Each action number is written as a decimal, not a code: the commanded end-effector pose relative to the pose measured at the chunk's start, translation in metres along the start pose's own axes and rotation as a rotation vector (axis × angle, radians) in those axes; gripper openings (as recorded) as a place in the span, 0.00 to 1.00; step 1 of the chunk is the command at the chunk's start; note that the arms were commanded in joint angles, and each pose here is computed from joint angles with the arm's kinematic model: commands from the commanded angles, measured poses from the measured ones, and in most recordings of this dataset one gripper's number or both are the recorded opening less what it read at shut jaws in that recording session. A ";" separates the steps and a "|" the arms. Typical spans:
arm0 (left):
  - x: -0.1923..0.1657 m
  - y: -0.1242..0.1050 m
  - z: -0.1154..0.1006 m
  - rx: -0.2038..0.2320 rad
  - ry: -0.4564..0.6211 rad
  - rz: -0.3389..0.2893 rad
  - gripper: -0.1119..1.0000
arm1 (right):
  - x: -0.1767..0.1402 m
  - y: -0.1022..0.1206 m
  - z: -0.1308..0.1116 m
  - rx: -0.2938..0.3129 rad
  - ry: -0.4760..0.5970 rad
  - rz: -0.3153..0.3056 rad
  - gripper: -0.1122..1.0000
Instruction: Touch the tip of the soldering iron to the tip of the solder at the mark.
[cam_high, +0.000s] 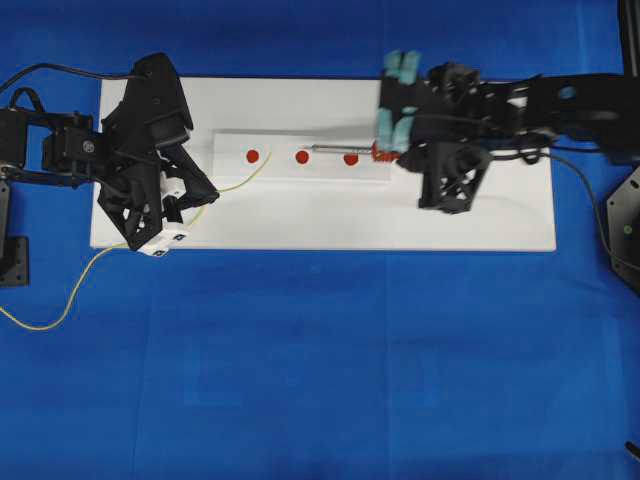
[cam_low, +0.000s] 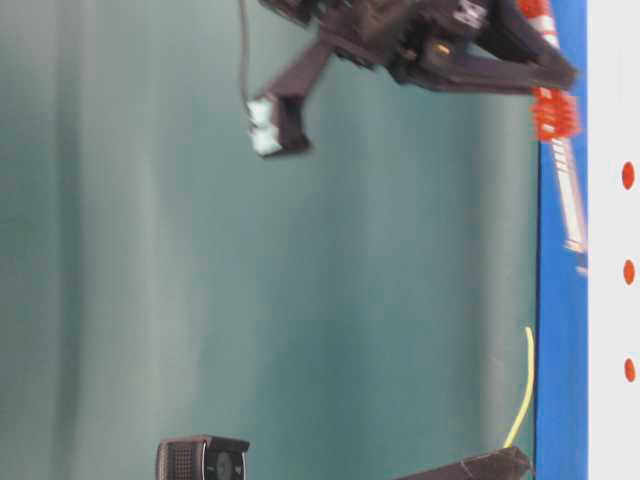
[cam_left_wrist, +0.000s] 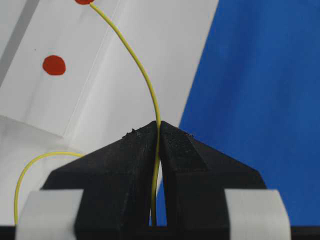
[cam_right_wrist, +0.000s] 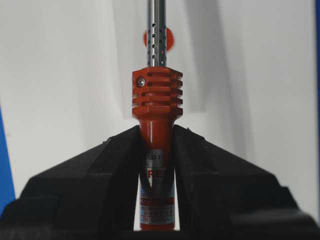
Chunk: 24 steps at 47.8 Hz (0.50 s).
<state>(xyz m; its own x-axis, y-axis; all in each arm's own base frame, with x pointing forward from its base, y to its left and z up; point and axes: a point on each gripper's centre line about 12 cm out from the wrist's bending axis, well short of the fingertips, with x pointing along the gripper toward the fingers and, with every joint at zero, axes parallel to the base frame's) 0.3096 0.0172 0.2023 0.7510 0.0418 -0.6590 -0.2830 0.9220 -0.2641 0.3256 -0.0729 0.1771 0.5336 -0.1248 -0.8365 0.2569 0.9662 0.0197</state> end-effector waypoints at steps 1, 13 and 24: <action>-0.005 -0.004 0.008 0.007 -0.032 -0.014 0.11 | -0.023 -0.003 0.007 0.009 -0.083 -0.001 0.16; -0.005 -0.004 0.008 0.008 -0.032 -0.015 0.11 | -0.058 -0.008 -0.022 0.027 -0.168 -0.005 0.16; -0.003 -0.005 0.010 0.007 -0.033 -0.016 0.11 | -0.067 -0.008 -0.032 0.065 -0.183 -0.002 0.16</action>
<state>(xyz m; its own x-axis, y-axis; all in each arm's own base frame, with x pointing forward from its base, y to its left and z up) 0.3098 0.0162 0.2024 0.7521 0.0399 -0.6578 -0.2791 0.9235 -0.2632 0.2606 -0.0643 0.2073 0.6466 -0.1640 -0.7450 0.3063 0.9503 0.0566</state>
